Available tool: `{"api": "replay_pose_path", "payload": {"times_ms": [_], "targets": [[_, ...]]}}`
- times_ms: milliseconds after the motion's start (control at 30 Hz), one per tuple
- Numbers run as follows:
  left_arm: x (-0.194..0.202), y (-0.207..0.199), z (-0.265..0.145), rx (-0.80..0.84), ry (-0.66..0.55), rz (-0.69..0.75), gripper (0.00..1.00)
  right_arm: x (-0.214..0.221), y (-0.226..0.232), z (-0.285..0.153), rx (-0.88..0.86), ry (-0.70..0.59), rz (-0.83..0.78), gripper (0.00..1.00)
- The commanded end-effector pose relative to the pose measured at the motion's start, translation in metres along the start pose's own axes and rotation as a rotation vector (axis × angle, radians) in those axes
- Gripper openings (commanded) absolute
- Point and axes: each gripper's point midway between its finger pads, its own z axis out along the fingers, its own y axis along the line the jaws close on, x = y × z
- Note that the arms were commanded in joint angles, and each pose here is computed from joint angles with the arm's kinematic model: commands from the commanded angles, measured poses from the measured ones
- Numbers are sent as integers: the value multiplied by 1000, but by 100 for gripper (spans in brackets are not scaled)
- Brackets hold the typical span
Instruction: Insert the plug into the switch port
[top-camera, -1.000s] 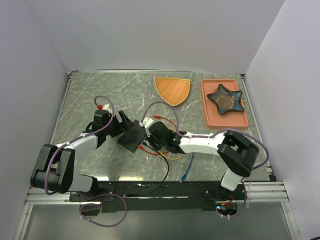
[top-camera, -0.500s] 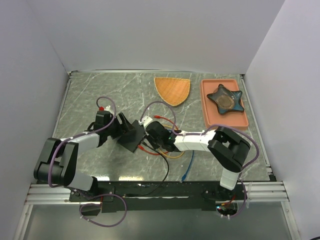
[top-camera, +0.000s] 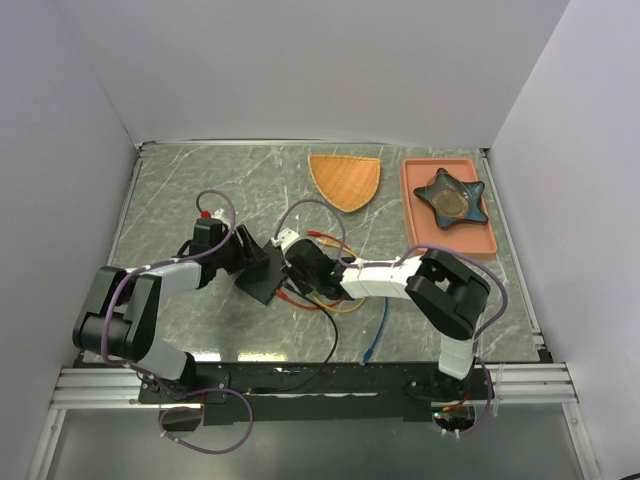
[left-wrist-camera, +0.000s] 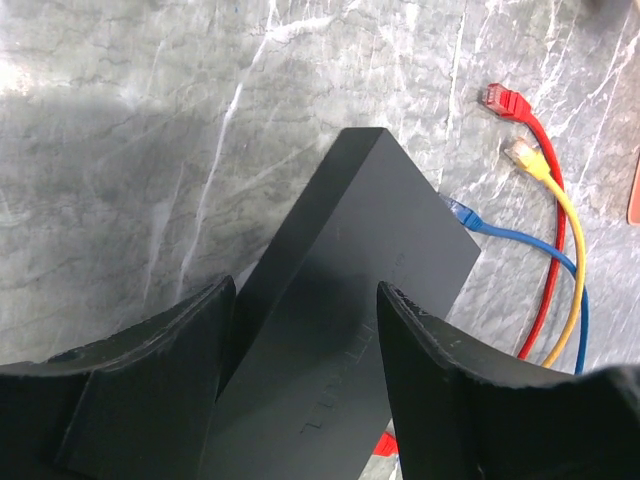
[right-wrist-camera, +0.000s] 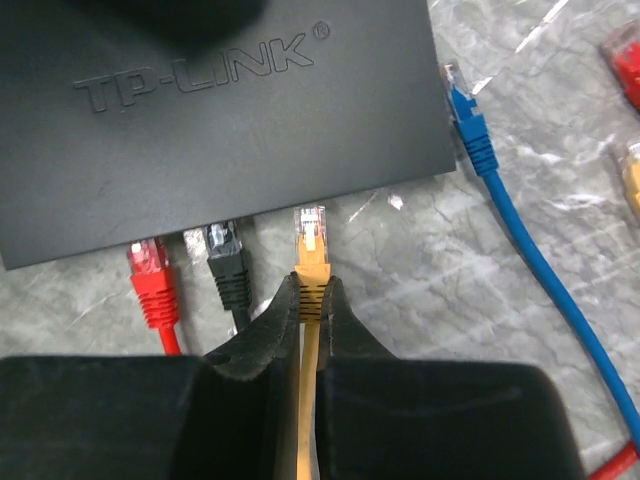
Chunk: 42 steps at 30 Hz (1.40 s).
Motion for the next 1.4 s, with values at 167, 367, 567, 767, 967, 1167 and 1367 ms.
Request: {"api": "replay_pose_path", "payload": {"times_ms": [167,367,567,767,967,1167,1367], "targets": [[-3,-6,4,23,12,11,65,-27,-1,5,14,-71,31,0],[-1,-4,6,22,21,10,65,-34,0,-2,-1,-100,37,0],[-1,-5,6,28,23,9,65,-45,0,-11,-10,-146,42,0],[0,-5,6,31,27,9,65,-50,6,-10,-33,-149,39,0],[1,-8,5,43,28,9,65,-44,6,-2,-25,-129,29,0],[2,-10,5,63,32,21,65,-46,9,0,-55,-199,18,0],[5,-12,7,86,45,36,65,-46,17,4,-105,-239,-33,0]]}}
